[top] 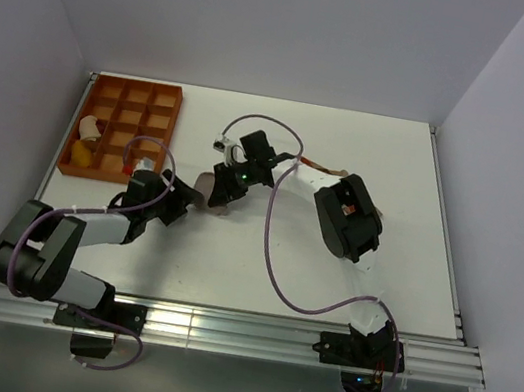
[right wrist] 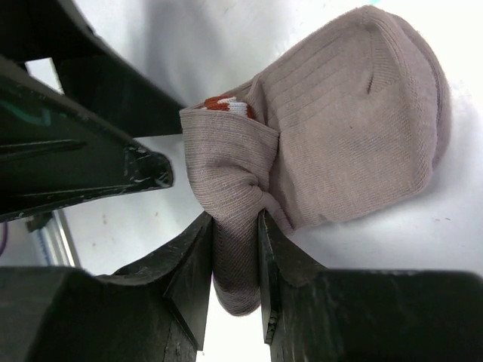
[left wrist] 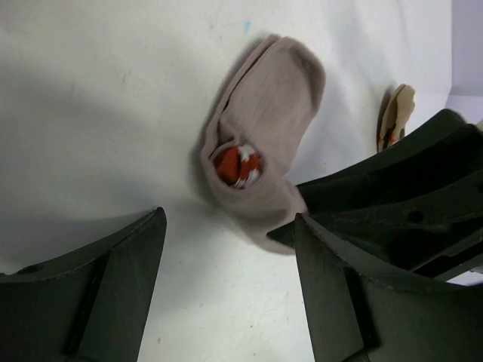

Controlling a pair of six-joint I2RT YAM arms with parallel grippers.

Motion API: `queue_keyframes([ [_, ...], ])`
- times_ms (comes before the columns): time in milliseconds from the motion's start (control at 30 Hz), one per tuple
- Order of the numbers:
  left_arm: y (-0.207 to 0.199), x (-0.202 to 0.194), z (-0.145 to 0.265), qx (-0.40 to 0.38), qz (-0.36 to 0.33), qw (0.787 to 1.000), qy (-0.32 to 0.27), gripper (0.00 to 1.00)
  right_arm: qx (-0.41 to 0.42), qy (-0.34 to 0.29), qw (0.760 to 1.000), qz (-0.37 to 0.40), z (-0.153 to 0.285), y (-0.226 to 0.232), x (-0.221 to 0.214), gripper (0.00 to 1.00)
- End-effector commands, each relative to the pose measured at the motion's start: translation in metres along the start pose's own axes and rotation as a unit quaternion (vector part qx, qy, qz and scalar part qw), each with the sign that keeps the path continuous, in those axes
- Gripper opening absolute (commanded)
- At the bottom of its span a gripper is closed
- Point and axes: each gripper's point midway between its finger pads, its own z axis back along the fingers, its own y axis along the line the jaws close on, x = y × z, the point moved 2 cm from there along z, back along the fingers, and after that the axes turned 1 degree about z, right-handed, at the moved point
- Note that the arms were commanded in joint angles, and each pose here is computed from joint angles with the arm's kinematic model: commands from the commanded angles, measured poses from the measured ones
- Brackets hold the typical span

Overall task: Roll the socks
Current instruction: Roll the sock at the center of the board.

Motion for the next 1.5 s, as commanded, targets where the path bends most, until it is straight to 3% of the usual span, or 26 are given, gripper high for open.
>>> queue_keyframes([
  [0, -0.002, 0.0, -0.009, -0.021, 0.012, 1.0, -0.004, 0.73, 0.016, 0.048, 0.998, -0.048, -0.01, 0.001, -0.025, 0.0],
  [500, 0.019, -0.013, -0.023, 0.015, -0.003, 1.0, 0.016, 0.67, 0.075, 0.049, 0.993, -0.075, -0.015, 0.013, -0.025, 0.0],
  [733, 0.01, -0.033, -0.038, 0.007, -0.042, 0.996, 0.073, 0.55, 0.09, 0.047, 0.991, -0.092, -0.009, 0.017, -0.032, 0.0],
  [967, 0.003, -0.052, -0.043, 0.001, -0.059, 0.992, 0.111, 0.5, 0.076, 0.039, 0.988, -0.131, 0.001, 0.006, -0.047, 0.0],
  [1267, 0.006, -0.055, -0.036, 0.01, -0.079, 0.989, 0.126, 0.61, 0.066, 0.008, 0.982, -0.177, 0.011, -0.013, -0.047, 0.0],
  [1467, 0.012, -0.061, -0.032, 0.009, -0.08, 0.987, 0.14, 0.6, 0.044, 0.008, 0.98, -0.192, 0.009, -0.021, -0.04, 0.0],
])
